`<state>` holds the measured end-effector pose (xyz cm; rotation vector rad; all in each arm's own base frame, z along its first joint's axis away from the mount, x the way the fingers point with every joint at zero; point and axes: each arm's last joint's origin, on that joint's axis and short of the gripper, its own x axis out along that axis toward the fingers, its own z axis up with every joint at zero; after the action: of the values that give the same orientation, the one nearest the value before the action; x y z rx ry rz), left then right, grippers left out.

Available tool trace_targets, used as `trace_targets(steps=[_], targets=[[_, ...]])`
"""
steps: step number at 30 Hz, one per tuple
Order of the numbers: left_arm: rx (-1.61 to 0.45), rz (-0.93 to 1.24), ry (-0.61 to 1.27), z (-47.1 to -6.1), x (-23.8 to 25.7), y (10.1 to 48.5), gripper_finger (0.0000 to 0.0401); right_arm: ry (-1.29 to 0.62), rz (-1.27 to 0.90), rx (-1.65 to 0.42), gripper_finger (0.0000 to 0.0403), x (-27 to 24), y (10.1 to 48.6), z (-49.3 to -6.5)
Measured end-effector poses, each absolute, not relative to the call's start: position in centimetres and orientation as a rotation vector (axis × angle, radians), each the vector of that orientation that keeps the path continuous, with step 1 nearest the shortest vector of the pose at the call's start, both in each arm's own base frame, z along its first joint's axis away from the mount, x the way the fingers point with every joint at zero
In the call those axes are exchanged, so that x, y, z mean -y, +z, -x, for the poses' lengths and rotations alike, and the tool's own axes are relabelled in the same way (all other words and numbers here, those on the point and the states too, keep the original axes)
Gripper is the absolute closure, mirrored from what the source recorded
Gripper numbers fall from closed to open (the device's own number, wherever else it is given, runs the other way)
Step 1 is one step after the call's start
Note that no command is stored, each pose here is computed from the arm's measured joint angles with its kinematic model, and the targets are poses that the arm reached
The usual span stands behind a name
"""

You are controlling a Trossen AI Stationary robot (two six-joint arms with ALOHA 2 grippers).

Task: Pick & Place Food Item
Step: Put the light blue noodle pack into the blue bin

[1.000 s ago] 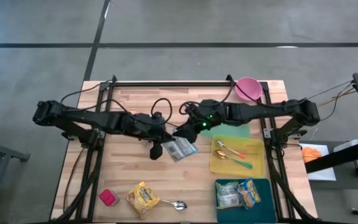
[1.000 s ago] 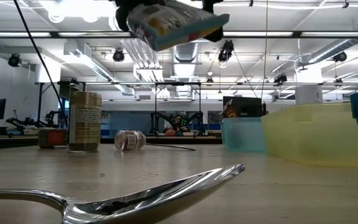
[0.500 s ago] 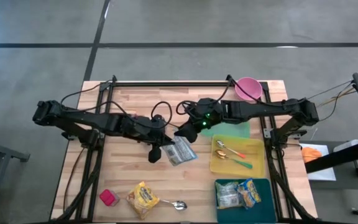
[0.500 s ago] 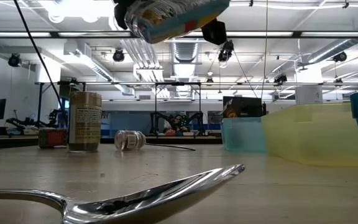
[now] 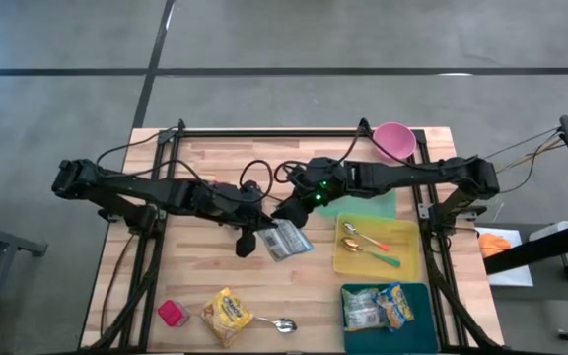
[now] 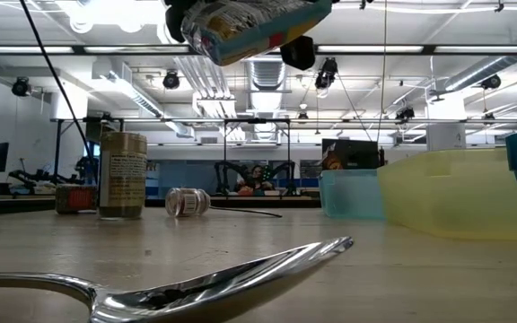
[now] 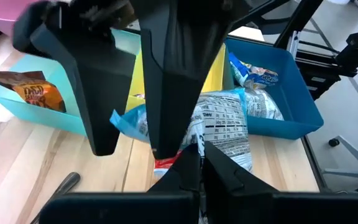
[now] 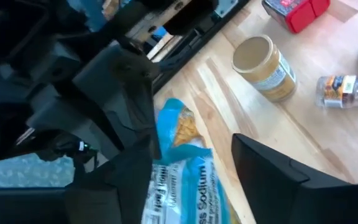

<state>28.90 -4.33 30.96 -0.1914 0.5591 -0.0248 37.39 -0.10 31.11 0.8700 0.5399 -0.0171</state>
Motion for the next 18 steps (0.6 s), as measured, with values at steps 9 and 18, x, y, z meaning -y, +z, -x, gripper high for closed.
trace_targets(steps=[9, 18], targets=[[-0.56, 0.193, -0.024, -28.89, 4.33, 30.95, 0.04, 0.019, -0.837, -0.541, 0.0344, 0.03, 31.33, -37.27], [-0.56, 0.192, -0.021, -28.89, 4.32, 30.95, 0.04, 0.049, -0.804, -0.546, 0.0394, -0.09, 31.36, -37.24]])
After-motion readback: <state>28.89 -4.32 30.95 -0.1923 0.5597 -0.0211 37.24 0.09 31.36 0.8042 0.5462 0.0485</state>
